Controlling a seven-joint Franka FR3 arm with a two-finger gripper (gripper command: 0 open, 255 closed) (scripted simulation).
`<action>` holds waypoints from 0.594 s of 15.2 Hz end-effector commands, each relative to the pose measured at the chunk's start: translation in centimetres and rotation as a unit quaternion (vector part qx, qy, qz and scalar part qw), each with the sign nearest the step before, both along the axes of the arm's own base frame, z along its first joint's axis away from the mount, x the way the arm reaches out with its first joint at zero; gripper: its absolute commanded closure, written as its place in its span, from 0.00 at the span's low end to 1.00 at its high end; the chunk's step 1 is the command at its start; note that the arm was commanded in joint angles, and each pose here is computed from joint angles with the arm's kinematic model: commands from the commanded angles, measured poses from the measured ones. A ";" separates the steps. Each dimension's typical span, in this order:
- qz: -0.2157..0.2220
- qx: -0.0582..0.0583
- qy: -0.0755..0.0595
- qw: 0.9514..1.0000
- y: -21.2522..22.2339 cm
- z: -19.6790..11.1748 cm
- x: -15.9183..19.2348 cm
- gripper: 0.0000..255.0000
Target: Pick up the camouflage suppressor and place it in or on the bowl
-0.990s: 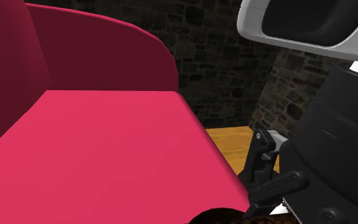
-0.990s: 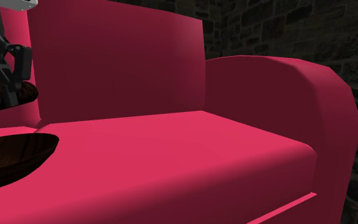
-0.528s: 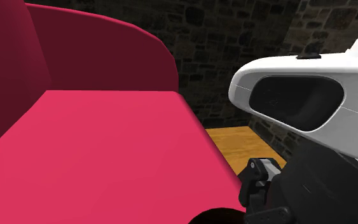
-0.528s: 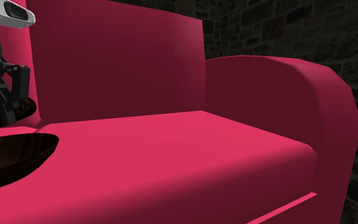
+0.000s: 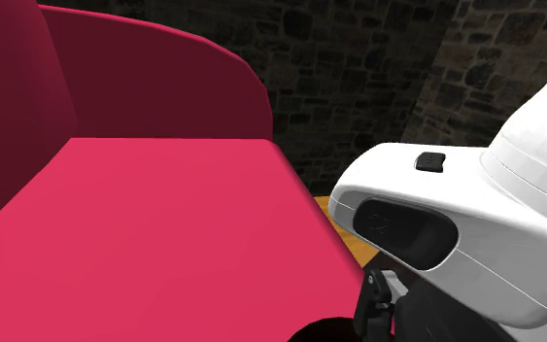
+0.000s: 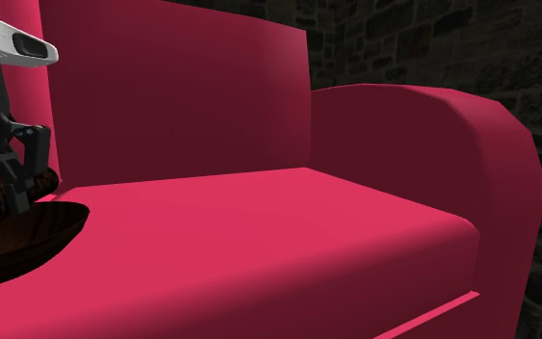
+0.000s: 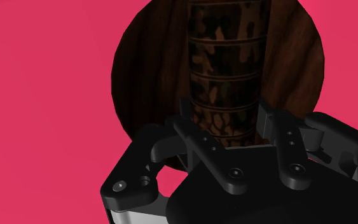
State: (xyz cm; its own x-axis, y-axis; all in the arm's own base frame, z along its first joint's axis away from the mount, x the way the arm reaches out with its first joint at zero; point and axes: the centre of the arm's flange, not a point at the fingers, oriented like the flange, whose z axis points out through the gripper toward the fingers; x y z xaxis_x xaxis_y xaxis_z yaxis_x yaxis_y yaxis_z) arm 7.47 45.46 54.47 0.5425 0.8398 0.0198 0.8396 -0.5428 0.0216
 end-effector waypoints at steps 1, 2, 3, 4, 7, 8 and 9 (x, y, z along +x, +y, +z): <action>0.000 0.000 0.000 1.000 0.0 0.0 0.0 1.00; 0.000 0.000 0.000 1.000 0.0 0.0 0.0 1.00; 0.000 0.000 0.000 1.000 0.0 0.0 0.0 1.00; 0.000 0.000 0.000 1.000 0.0 0.0 0.0 1.00; 0.000 0.000 0.000 1.000 0.0 0.0 0.0 0.00; 0.000 0.000 0.000 1.000 0.0 0.0 0.0 0.00; 0.000 0.000 0.000 1.000 0.0 0.0 0.0 0.00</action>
